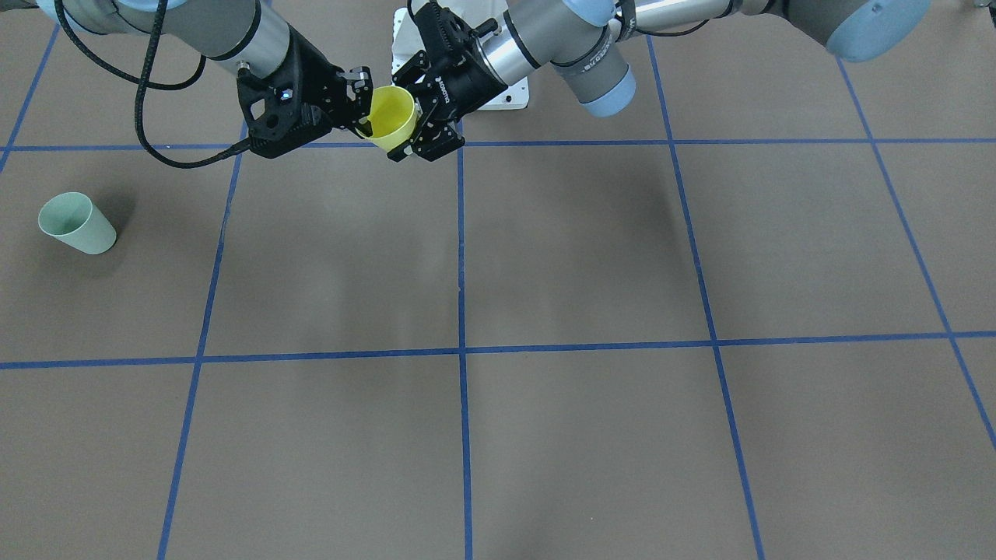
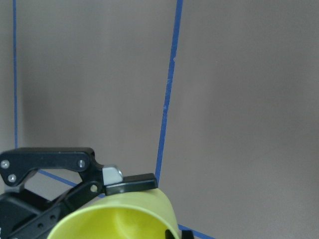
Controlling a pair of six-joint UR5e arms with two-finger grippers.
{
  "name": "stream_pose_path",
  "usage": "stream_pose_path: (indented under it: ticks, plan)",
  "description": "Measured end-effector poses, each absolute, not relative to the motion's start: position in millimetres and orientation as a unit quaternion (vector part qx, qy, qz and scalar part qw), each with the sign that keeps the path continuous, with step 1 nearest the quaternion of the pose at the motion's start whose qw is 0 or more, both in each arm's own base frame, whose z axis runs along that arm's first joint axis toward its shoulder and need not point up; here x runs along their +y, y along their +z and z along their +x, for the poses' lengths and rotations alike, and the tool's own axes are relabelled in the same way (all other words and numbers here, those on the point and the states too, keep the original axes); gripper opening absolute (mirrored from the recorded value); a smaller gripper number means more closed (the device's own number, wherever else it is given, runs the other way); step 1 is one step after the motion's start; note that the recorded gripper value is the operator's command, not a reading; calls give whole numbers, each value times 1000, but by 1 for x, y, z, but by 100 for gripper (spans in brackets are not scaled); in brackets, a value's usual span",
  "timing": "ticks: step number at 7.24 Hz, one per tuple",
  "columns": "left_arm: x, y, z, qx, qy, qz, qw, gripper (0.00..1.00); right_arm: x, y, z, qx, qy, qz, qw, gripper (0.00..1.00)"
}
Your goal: Transfer and stack yellow cup on green cup
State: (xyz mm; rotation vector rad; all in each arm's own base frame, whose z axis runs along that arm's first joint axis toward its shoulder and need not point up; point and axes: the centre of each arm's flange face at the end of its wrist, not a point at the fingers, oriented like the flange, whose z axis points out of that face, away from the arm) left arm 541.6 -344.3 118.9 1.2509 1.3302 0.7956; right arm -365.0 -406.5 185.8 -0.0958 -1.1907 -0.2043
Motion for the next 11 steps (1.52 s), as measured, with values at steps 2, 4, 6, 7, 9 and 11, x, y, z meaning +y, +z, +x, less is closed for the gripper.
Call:
stream_pose_path:
  ticks: [2, 4, 6, 7, 9, 11]
  plan:
    - [-343, 119, 543, 561, 335, 524, 546, 99, -402, 190, -351, -561, -92, -43, 821, 0]
    - [-340, 115, 539, 566, 333, 527, 540, 99, -397, 201, -335, -558, -84, -44, 824, 0]
    - [-339, 114, 535, 567, 331, 528, 538, 99, -409, 209, -312, -559, -64, -45, 826, 0]
    - [-339, 113, 533, 568, 330, 530, 537, 99, -421, 219, -292, -556, -43, -43, 829, 0]
    - [-345, 117, 529, 575, 312, 519, 550, 99, -444, 258, -240, -537, 22, -35, 843, 0]
    - [-354, 128, 527, 564, 282, 523, 573, 99, -454, 315, -191, -495, 95, -20, 864, 0]
